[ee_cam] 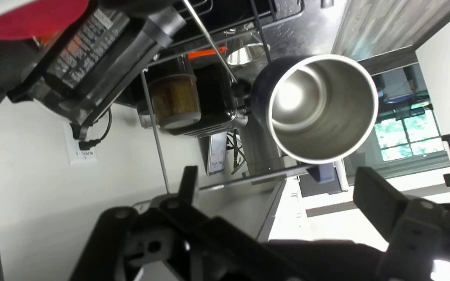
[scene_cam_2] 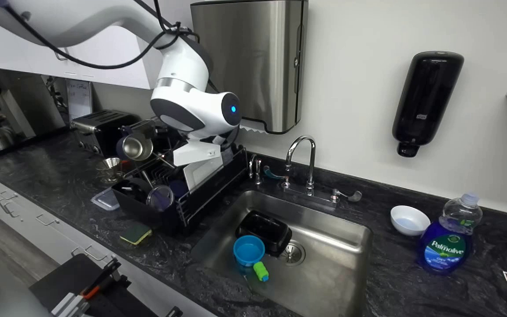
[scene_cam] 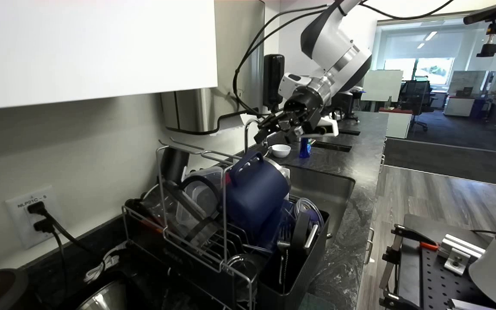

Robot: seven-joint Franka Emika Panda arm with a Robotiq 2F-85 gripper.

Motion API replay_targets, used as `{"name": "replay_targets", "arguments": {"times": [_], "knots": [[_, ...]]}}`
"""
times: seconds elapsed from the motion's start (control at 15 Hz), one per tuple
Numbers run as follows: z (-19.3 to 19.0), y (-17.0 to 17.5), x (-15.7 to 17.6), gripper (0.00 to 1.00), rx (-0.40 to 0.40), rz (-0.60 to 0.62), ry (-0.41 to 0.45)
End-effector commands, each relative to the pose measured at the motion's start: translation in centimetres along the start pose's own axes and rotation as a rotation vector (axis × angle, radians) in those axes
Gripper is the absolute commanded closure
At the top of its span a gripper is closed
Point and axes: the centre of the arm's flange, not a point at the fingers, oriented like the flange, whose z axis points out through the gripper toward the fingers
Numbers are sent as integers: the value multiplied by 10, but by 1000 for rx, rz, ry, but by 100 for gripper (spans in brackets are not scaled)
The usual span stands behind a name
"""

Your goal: Take the mug out of the sink and put it on the dish rack

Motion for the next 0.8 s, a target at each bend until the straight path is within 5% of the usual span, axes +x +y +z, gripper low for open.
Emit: {"name": "replay_targets", "arguments": {"times": [0.0,0.73], "knots": [[-35,-29,27,0,-19,-32,0],[-119,-66,41,0,-265,-105,-57]]}}
